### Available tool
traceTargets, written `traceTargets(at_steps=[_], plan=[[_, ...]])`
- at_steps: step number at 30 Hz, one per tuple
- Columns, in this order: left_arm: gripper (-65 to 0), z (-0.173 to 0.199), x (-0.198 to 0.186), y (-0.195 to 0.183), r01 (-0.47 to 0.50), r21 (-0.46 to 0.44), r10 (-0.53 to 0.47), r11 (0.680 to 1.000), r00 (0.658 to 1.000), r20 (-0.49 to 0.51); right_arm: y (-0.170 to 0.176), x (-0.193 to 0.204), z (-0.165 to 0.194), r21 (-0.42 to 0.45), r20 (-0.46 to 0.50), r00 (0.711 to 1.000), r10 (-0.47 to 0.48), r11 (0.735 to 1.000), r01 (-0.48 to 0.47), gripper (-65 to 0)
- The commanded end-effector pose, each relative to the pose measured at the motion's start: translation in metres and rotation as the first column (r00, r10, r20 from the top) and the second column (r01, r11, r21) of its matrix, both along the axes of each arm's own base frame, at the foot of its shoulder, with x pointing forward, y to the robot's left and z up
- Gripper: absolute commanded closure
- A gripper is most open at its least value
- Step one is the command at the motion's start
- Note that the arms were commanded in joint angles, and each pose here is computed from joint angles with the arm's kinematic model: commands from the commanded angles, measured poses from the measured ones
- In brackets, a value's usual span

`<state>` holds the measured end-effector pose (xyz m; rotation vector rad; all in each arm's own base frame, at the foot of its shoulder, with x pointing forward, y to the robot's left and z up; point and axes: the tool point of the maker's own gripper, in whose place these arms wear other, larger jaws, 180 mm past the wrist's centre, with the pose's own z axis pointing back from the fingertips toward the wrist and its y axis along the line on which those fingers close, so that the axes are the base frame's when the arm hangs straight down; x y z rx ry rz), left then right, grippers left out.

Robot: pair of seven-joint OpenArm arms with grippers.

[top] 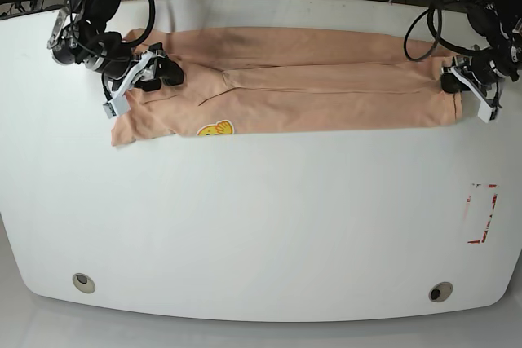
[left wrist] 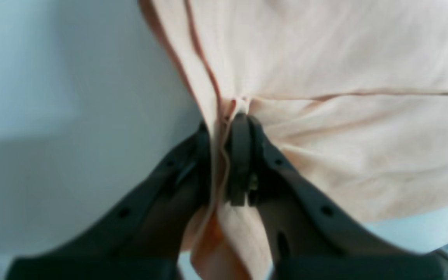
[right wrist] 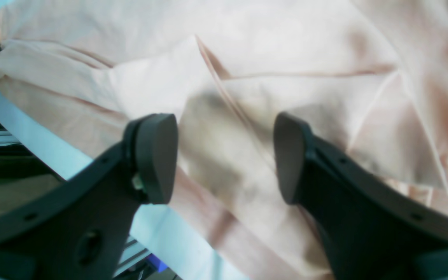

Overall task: Fold the T-shirt properly
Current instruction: 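Release the left gripper and move it inward along the strip, then grasp the strip end with the left gripper and fold it toward the right gripper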

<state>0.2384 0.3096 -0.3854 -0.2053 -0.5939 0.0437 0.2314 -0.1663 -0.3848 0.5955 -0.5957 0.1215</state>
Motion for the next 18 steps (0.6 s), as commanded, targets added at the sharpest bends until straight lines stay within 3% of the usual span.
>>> traceTargets(at_steps=[1,5,8,18], plan=[[-2.1,0.034,0.015,-0.004,0.017,0.057,-0.023,0.998,0.993,0.117,-0.003,0.008,0.011,0.005,0.048,0.999,-0.007,1.0,0.006,-36.3],[-2.1,0.064,0.019,-0.023,0.098,0.159,-0.121,0.982,0.983,0.142,-0.008,0.008,0.005,-0.033,0.028,1.0,-0.007,0.999,0.008,-36.3],[-2.1,0.072,0.024,-0.054,0.179,0.181,-0.207,0.967,0.967,0.151,-0.013,0.004,-0.002,-0.079,-0.002,1.0,-0.009,0.997,0.009,-36.3],[-2.2,0.066,0.036,-0.164,0.404,0.075,-0.411,0.911,0.889,0.2,-0.014,0.001,-0.006,-0.094,-0.017,1.0,-0.011,0.995,0.009,-36.3]])
